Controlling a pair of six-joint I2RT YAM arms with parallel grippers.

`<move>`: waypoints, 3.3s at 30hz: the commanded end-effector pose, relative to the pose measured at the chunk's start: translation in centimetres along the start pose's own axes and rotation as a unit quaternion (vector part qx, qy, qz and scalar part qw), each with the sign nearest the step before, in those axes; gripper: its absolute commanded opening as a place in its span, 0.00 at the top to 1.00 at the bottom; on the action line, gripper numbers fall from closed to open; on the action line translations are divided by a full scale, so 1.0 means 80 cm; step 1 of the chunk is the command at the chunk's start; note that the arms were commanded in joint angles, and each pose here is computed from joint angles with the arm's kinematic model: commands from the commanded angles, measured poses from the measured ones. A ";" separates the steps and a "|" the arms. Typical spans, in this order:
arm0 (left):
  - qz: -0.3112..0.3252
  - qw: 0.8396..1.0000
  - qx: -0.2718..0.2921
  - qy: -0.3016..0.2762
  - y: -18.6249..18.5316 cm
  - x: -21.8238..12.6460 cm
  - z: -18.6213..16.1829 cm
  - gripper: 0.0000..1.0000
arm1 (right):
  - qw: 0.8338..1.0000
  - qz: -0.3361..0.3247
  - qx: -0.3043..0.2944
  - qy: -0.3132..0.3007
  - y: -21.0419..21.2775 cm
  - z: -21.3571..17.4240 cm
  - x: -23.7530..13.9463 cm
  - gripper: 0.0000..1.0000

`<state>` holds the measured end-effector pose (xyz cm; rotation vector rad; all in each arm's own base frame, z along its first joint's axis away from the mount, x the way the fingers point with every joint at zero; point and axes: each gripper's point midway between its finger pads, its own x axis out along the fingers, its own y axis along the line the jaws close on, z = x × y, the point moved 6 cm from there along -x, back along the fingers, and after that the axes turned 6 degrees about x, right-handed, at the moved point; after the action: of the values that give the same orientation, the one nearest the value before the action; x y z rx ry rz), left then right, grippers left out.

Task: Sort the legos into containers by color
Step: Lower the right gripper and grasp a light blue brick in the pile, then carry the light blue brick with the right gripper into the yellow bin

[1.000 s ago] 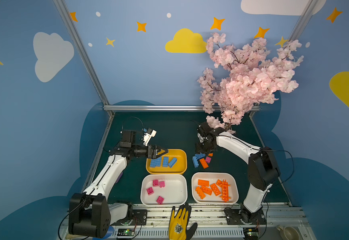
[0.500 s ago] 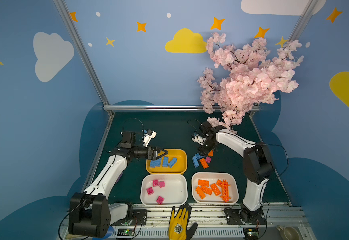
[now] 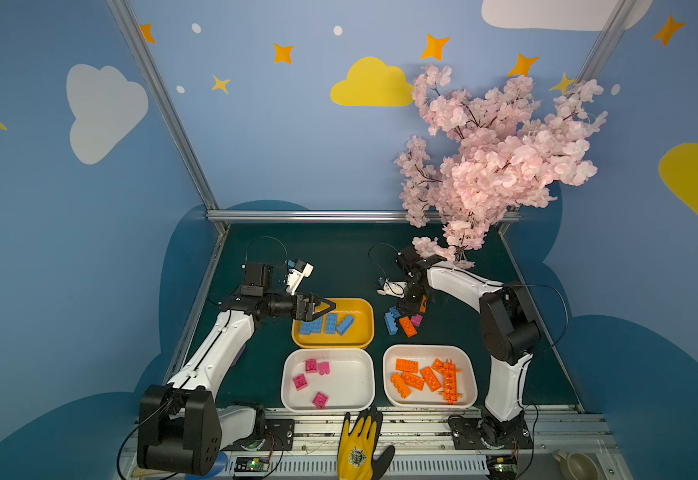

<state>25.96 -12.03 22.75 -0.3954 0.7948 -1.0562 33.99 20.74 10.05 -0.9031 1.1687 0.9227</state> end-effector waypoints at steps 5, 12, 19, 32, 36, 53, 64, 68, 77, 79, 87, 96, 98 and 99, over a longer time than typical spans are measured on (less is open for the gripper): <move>0.002 1.000 -0.007 0.011 0.006 0.002 -0.010 0.00 | 0.998 0.012 -0.058 -0.007 0.008 0.003 0.012 0.35; 0.001 1.000 -0.006 0.010 0.006 0.002 -0.008 0.00 | 0.999 0.018 -0.049 -0.009 0.000 0.016 0.020 0.37; 0.002 1.000 -0.008 0.010 0.006 0.002 -0.009 0.00 | 0.999 0.047 -0.011 -0.013 -0.008 0.022 0.026 0.49; 0.002 1.000 -0.005 0.009 0.004 0.001 -0.007 0.01 | 0.998 0.044 0.020 -0.031 -0.029 0.037 -0.003 0.80; 0.005 1.000 -0.003 0.007 0.003 -0.001 -0.005 0.00 | 0.996 0.035 0.014 -0.081 -0.019 0.053 -0.053 0.80; 0.044 0.999 0.000 -0.026 0.006 -0.038 0.007 0.01 | 0.979 0.103 -0.088 -0.153 0.135 0.141 -0.100 0.80; 0.053 0.998 -0.003 -0.036 0.008 -0.040 0.000 0.01 | 0.989 0.086 -0.094 -0.077 0.134 0.149 -0.030 0.79; 0.054 0.998 -0.004 -0.035 0.010 -0.039 -0.002 0.01 | 0.990 0.082 -0.098 -0.055 0.135 0.144 -0.017 0.79; 0.051 0.998 -0.006 -0.035 0.013 -0.038 -0.002 0.01 | 0.991 0.064 -0.103 -0.063 0.133 0.154 -0.021 0.52; 0.051 0.998 -0.006 -0.035 0.012 -0.038 -0.002 0.00 | 0.990 0.061 -0.101 -0.077 0.132 0.159 -0.031 0.48; 0.056 0.998 -0.005 -0.036 0.013 -0.039 -0.002 0.01 | 0.990 0.027 -0.075 -0.115 0.108 0.154 -0.083 0.46; 0.047 0.998 -0.006 -0.039 0.011 -0.038 -0.001 0.01 | 0.991 0.017 0.053 -0.122 0.069 0.086 -0.130 0.40; 0.046 0.998 -0.007 -0.040 0.012 -0.038 -0.001 0.00 | 0.988 0.016 0.107 -0.106 0.063 0.068 -0.124 0.39; 0.046 0.998 -0.005 -0.040 0.011 -0.038 0.000 0.00 | 0.985 0.014 0.141 -0.096 0.060 0.060 -0.120 0.38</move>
<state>25.89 -8.88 23.36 -0.3943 0.7497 -0.9288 30.30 27.58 22.06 -0.6560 0.9549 0.9448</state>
